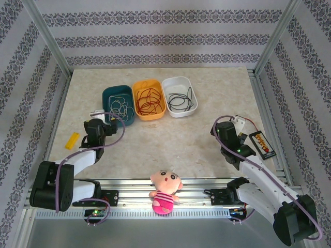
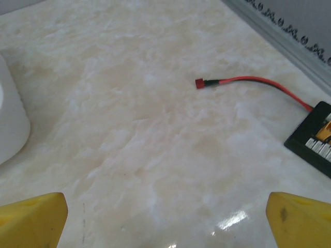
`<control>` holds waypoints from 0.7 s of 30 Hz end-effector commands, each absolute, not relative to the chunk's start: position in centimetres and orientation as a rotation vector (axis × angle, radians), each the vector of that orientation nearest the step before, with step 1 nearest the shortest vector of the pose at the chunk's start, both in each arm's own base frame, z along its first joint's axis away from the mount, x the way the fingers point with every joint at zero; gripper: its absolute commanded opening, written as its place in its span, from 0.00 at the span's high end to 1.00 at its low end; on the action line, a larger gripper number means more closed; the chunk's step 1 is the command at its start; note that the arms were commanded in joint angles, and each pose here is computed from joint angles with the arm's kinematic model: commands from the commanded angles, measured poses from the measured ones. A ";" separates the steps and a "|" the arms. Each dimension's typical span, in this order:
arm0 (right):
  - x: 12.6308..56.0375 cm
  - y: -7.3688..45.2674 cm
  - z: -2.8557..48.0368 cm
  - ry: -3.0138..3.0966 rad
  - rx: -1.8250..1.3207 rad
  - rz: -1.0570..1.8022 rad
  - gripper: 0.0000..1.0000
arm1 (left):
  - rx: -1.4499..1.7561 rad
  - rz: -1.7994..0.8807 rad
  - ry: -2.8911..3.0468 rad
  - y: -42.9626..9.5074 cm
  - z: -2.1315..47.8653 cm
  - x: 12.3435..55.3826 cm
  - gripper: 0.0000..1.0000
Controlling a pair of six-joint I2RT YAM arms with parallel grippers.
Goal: Untangle the cables
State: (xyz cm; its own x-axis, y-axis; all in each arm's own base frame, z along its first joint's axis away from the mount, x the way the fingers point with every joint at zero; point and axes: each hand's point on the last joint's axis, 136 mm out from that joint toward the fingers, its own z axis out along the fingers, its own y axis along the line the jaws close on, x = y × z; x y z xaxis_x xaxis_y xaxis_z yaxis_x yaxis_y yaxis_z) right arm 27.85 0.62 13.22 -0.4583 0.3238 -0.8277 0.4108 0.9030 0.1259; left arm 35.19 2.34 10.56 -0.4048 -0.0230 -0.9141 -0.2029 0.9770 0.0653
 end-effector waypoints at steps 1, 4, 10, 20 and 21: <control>28.5 -0.6 15.0 1.974 0.502 -0.172 0.02 | -0.154 0.180 1.756 2.9 14.4 36.2 0.01; 29.1 -0.5 16.0 1.905 0.447 -0.173 0.02 | -0.146 0.141 1.750 2.8 13.7 36.2 0.01; 30.1 -0.8 17.6 1.821 0.372 -0.219 0.02 | -0.096 0.086 1.725 1.8 12.1 36.6 0.01; 33.3 -1.0 18.2 1.750 0.287 -0.218 0.02 | -0.045 0.011 1.744 1.0 10.2 37.2 0.01; 33.5 -1.1 17.7 1.744 0.277 -0.206 0.02 | -0.039 0.002 1.747 1.0 10.2 37.3 0.01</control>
State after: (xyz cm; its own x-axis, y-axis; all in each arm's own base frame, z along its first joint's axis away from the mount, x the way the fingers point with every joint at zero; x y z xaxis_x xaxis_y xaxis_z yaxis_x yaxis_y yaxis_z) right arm 32.51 -1.15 16.62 -0.2592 0.0955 -0.9611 0.3376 0.9413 0.0025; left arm 37.04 1.29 8.96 -0.2280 -0.0306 -0.9732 -0.0708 0.9974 -0.0148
